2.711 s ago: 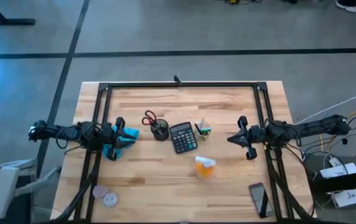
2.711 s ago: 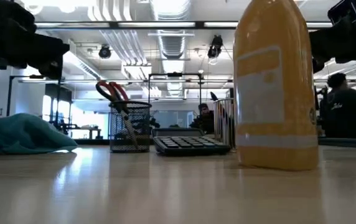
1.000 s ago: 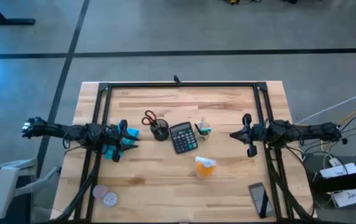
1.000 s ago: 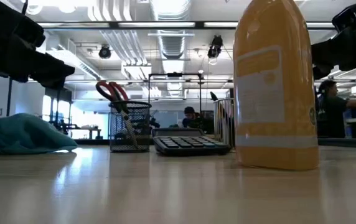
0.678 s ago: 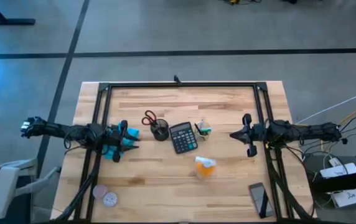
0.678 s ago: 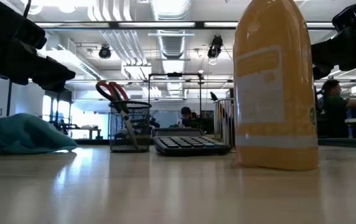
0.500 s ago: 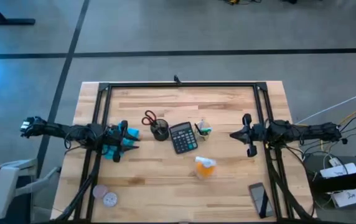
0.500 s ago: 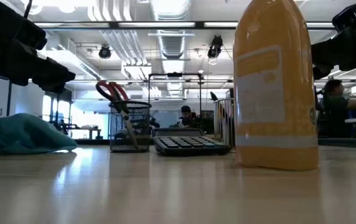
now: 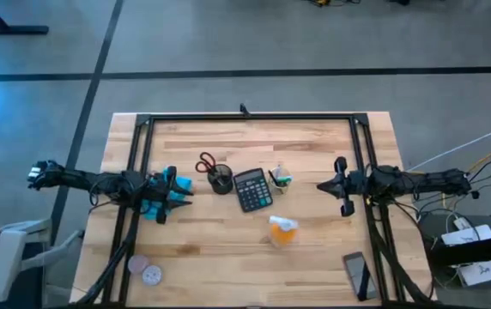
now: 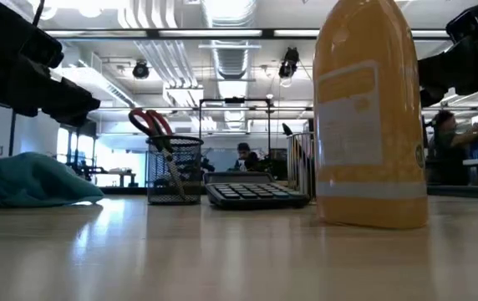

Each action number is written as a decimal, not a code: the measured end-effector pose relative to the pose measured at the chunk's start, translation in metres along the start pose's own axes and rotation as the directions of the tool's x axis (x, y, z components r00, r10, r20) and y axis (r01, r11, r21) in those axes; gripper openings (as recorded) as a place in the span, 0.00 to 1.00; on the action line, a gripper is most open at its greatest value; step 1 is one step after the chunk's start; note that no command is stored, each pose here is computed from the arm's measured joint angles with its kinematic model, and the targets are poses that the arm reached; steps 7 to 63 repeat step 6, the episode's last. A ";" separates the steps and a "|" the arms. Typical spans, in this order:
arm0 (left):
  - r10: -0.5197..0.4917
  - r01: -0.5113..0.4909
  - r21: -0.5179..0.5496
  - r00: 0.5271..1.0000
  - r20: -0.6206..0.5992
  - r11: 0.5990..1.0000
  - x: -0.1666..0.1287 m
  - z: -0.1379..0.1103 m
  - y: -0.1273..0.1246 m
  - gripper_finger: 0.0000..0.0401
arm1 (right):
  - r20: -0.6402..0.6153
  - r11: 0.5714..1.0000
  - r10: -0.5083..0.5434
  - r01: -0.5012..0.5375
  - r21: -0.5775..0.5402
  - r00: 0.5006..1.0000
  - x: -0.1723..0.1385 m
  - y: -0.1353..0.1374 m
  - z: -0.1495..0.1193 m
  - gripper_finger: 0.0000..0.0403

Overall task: Apply microfiber cloth
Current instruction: Return to Home Position

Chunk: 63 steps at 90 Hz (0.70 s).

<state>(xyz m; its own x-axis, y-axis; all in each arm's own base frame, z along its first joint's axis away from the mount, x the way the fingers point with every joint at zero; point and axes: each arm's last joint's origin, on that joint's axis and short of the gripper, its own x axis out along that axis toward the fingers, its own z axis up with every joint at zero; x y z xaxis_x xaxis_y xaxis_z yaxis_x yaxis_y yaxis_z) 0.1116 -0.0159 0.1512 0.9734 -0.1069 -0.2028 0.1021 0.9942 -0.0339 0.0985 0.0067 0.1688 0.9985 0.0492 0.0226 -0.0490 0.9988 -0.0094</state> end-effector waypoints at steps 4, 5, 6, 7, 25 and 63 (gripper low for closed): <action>0.000 0.000 0.000 1.000 0.000 1.000 0.000 0.000 0.000 0.25 | 0.000 1.000 0.000 0.000 0.001 1.000 0.000 0.000 0.000 0.00; 0.000 0.000 0.000 1.000 0.000 1.000 0.000 0.000 0.000 0.25 | 0.000 1.000 0.000 0.000 0.001 1.000 0.000 0.000 0.000 0.00; 0.000 0.000 0.000 1.000 0.000 1.000 0.000 0.000 0.000 0.25 | 0.000 1.000 0.000 0.000 0.001 1.000 0.000 0.000 0.000 0.00; 0.000 0.000 0.000 1.000 0.000 1.000 0.000 0.000 0.000 0.25 | 0.000 1.000 0.000 0.000 0.001 1.000 0.000 0.000 0.000 0.00; 0.000 0.000 0.000 1.000 0.000 1.000 0.000 0.000 0.000 0.25 | 0.000 1.000 0.000 0.000 0.001 1.000 0.000 0.000 0.000 0.00; 0.000 0.000 0.000 1.000 0.000 1.000 0.000 0.000 0.000 0.25 | 0.000 1.000 0.000 0.000 0.001 1.000 0.000 0.000 0.000 0.00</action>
